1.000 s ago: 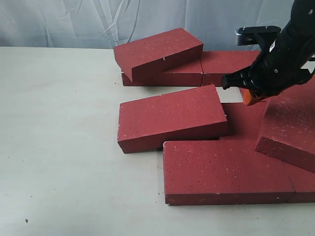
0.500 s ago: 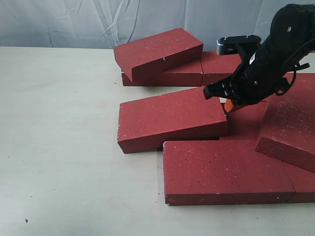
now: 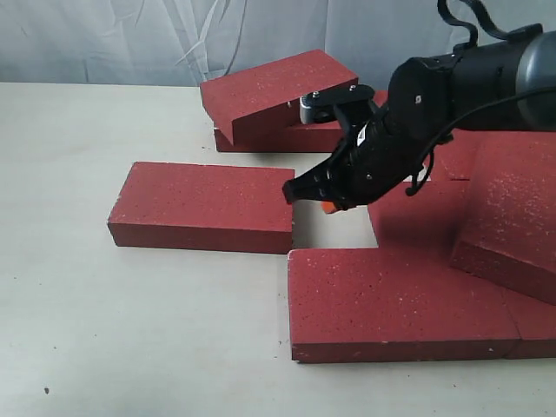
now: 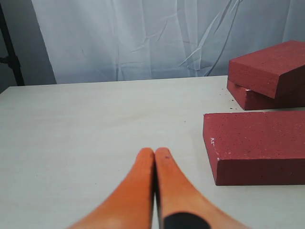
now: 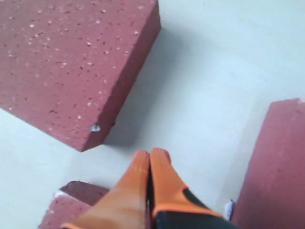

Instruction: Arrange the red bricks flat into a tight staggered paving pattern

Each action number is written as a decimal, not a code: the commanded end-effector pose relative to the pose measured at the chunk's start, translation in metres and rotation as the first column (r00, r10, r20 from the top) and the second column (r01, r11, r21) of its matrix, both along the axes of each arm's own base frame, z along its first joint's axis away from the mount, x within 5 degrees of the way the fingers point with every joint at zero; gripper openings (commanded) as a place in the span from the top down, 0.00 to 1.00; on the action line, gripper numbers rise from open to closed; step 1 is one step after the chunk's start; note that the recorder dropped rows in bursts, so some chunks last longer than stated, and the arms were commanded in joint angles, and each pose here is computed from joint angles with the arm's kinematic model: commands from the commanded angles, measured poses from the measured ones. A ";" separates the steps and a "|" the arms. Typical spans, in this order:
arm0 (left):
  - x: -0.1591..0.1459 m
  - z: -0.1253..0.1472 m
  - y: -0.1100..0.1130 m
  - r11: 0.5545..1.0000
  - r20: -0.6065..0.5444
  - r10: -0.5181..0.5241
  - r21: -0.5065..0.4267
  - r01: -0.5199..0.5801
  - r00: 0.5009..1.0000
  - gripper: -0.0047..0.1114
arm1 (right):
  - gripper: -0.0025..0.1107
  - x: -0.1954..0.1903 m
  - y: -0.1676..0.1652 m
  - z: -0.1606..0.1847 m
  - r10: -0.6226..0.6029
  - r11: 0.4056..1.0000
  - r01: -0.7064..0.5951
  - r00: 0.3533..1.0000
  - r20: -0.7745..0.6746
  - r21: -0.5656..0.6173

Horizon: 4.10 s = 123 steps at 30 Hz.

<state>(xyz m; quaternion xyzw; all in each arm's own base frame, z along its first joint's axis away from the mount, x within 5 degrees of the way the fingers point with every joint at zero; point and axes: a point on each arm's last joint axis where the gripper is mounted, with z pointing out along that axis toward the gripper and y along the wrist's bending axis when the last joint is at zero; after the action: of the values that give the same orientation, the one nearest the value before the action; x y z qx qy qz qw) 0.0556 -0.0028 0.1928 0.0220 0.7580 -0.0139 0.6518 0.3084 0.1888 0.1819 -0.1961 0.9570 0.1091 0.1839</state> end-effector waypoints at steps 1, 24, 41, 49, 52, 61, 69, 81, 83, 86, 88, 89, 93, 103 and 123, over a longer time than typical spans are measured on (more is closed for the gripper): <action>0.000 -0.001 0.000 1.000 0.006 -0.003 0.000 0.003 1.000 0.96 | 0.98 -0.003 0.012 -0.001 0.037 0.999 -0.037 0.999 0.009 0.002; 0.000 -0.001 0.000 1.000 0.006 -0.003 0.000 0.003 1.000 0.96 | 0.98 -0.052 0.124 0.044 0.328 0.942 -0.327 0.945 0.003 0.074; 0.000 -0.001 0.000 1.000 0.006 -0.003 0.000 0.003 1.000 0.96 | 0.98 -0.037 0.184 -0.020 0.381 0.924 -0.380 0.918 -0.109 0.031; 0.000 -0.001 0.000 1.000 0.006 -0.003 0.000 0.003 1.000 0.96 | 0.98 -0.026 0.179 -0.043 0.307 0.945 -0.315 0.947 -0.090 -0.094; 0.000 -0.001 0.000 1.000 0.006 -0.003 0.000 0.003 1.000 0.96 | 0.98 -0.021 0.177 -0.046 0.272 0.952 -0.279 0.960 -0.064 -0.128; 0.000 -0.001 0.000 1.000 0.006 -0.003 0.000 0.003 1.000 0.96 | 0.98 -0.009 0.174 -0.044 0.182 0.971 -0.172 0.982 0.050 -0.169; 0.000 -0.001 0.000 1.000 0.006 -0.003 0.000 0.003 1.000 0.96 | 0.98 -0.012 0.170 -0.045 0.170 0.967 -0.164 0.985 0.014 -0.197; 0.000 -0.001 0.000 1.000 0.006 -0.003 0.000 0.003 1.000 0.96 | 0.98 0.009 0.155 -0.044 0.047 0.985 -0.042 0.998 0.028 -0.167; 0.000 -0.001 0.000 1.000 0.006 -0.003 0.000 0.003 1.000 0.96 | 0.98 0.017 0.147 -0.044 0.011 0.986 -0.007 1.000 0.024 -0.164; 0.000 -0.001 0.000 1.000 0.006 -0.003 0.000 0.003 1.000 0.96 | 0.98 0.027 0.137 -0.044 -0.028 0.987 0.030 0.999 0.018 -0.155; 0.000 -0.001 0.000 1.000 0.006 -0.003 0.000 0.003 1.000 0.96 | 0.98 0.033 0.132 -0.044 -0.051 0.988 0.053 0.999 0.017 -0.142; 0.000 -0.001 0.000 1.000 0.006 -0.003 0.000 0.003 1.000 0.96 | 0.98 0.035 0.130 -0.044 -0.061 0.989 0.063 0.998 0.014 -0.135; 0.000 -0.001 0.000 1.000 0.006 -0.003 0.000 0.003 1.000 0.96 | 0.98 0.040 0.123 -0.045 -0.115 0.988 0.111 0.993 -0.027 -0.111; 0.000 -0.001 0.000 1.000 0.006 -0.003 0.000 0.003 1.000 0.96 | 0.98 0.033 0.125 -0.043 -0.022 0.993 0.012 0.996 -0.086 -0.115; 0.000 -0.001 0.000 1.000 0.006 -0.003 0.000 0.003 1.000 0.96 | 0.98 0.018 0.153 -0.040 0.243 0.960 -0.216 0.959 -0.147 0.178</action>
<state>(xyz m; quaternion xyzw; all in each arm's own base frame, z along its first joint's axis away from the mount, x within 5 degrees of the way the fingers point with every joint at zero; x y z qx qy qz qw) 0.0556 -0.0028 0.1928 0.0220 0.7580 -0.0139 0.6518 0.3236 0.3400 0.1391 -0.2823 0.9317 0.2098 0.0906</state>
